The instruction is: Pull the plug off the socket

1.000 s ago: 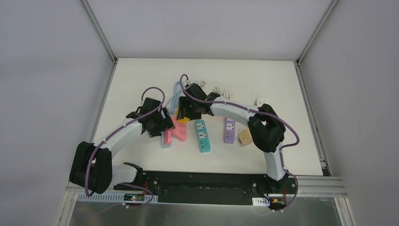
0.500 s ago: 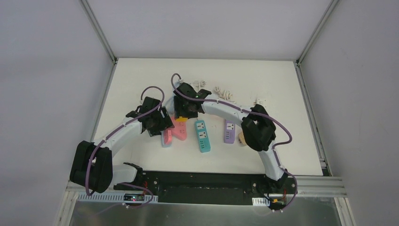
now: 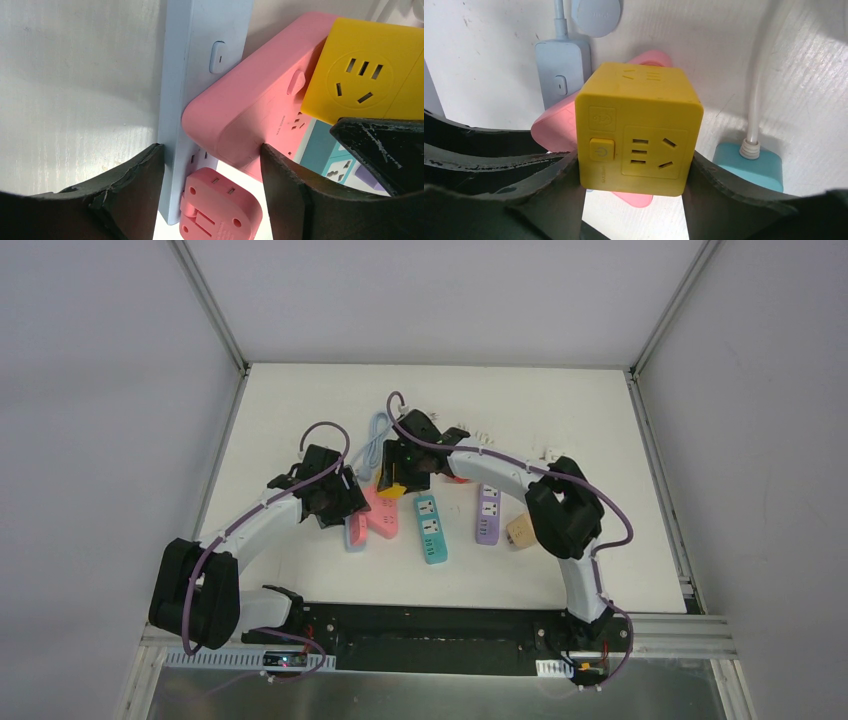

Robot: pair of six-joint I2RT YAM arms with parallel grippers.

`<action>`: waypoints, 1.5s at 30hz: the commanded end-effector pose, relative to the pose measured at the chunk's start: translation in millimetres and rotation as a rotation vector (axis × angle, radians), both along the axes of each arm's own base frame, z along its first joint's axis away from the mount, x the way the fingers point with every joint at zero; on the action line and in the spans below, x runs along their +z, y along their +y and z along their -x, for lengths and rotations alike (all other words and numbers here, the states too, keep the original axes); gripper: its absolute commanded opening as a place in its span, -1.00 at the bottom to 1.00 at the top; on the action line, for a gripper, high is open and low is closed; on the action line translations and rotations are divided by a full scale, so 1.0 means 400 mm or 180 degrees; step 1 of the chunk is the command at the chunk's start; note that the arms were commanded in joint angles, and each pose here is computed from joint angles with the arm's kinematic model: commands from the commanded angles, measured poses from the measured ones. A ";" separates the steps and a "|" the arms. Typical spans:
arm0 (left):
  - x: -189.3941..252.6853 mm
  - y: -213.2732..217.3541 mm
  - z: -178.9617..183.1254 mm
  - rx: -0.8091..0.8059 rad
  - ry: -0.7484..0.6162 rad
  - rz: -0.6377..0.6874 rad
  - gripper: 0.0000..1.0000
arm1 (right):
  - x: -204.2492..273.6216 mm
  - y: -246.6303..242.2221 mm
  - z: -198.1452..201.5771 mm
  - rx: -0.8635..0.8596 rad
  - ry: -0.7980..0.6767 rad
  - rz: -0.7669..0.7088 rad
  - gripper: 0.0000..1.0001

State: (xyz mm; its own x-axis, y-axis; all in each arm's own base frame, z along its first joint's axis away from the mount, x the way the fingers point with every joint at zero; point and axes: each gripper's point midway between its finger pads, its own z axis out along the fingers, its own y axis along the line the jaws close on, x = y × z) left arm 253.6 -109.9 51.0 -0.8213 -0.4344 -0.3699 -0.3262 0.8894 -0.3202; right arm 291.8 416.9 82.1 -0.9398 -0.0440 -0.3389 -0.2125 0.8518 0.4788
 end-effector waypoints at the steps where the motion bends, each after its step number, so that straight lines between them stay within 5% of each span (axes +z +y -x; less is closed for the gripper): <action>1: -0.061 0.062 0.056 0.0056 0.0349 -0.0416 0.22 | 0.113 0.041 0.007 0.0059 -0.0369 -0.0014 -1.00; 5: -0.064 0.062 0.059 0.0055 0.0378 -0.0421 0.22 | 0.087 -0.002 -0.016 -0.0114 -0.0527 0.0564 -1.00; 11: -0.065 0.063 0.059 0.0056 0.0392 -0.0429 0.20 | 0.183 0.058 0.037 0.0255 -0.0121 -0.0590 -1.00; 13: -0.065 0.063 0.059 0.0056 0.0387 -0.0430 0.20 | 0.177 0.058 0.049 0.0307 -0.0080 -0.0632 -1.00; 20: -0.066 0.061 0.057 0.0056 0.0399 -0.0419 0.19 | 0.082 0.012 0.025 0.0108 -0.0304 0.0238 -1.00; 28: -0.065 0.064 0.058 0.0068 0.0397 -0.0436 0.15 | 0.222 0.071 0.065 0.0428 -0.0030 -0.1036 -1.00; 36: -0.064 0.063 0.056 0.0062 0.0404 -0.0436 0.12 | 0.109 0.015 0.020 0.0129 -0.0509 0.0264 -1.00; 45: -0.066 0.062 0.059 0.0052 0.0410 -0.0428 0.08 | 0.216 0.041 0.047 0.0295 -0.0177 -0.0756 -1.00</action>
State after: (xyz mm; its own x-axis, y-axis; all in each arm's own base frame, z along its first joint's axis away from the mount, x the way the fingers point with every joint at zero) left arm 257.1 -112.0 55.1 -0.8222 -0.4342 -0.3681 -0.3241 0.8887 -0.3242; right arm 290.7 407.6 88.7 -0.9219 -0.0631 -0.3822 -0.2401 0.8673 0.4361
